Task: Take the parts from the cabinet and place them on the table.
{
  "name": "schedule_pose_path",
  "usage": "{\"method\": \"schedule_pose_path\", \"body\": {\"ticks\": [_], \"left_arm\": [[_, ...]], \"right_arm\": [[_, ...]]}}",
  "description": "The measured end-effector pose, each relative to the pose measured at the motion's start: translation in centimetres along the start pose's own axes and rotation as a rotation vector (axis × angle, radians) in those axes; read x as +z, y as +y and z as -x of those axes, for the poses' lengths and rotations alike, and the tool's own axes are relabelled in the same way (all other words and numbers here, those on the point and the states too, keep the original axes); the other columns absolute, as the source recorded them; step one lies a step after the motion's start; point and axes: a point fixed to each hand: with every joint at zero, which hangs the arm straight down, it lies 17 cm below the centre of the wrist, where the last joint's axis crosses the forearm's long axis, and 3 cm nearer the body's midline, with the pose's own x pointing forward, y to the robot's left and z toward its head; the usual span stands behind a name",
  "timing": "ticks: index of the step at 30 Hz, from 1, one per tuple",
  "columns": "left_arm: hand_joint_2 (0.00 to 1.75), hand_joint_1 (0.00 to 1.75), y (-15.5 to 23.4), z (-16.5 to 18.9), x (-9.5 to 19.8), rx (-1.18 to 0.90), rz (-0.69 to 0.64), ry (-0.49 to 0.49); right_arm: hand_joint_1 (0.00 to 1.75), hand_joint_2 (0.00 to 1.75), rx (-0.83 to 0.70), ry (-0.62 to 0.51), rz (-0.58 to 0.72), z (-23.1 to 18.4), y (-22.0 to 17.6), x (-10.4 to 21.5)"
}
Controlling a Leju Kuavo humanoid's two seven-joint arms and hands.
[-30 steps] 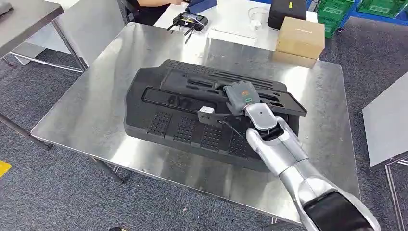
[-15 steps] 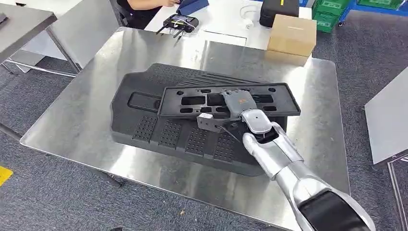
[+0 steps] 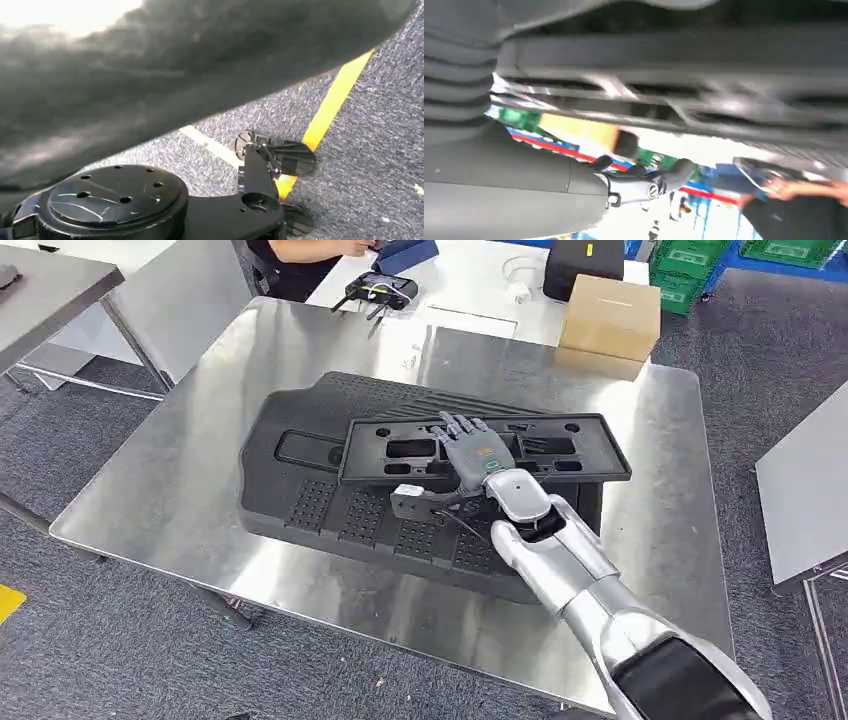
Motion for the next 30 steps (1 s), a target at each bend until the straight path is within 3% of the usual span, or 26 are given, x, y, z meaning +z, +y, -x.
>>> {"method": "schedule_pose_path", "body": {"ticks": [9, 30], "left_arm": [[0.0, 0.0, -0.1, 0.2, 0.1, 0.01, 0.002, 0.003], [0.0, 0.0, -0.1, 1.3, 0.2, 0.027, 0.003, 0.019]], "right_arm": [[0.0, 0.0, 0.015, -0.109, 0.104, -4.9, -4.3, 0.4], [0.0, 0.0, 0.027, -0.122, 0.146, -5.7, -5.5, 1.0]]}}
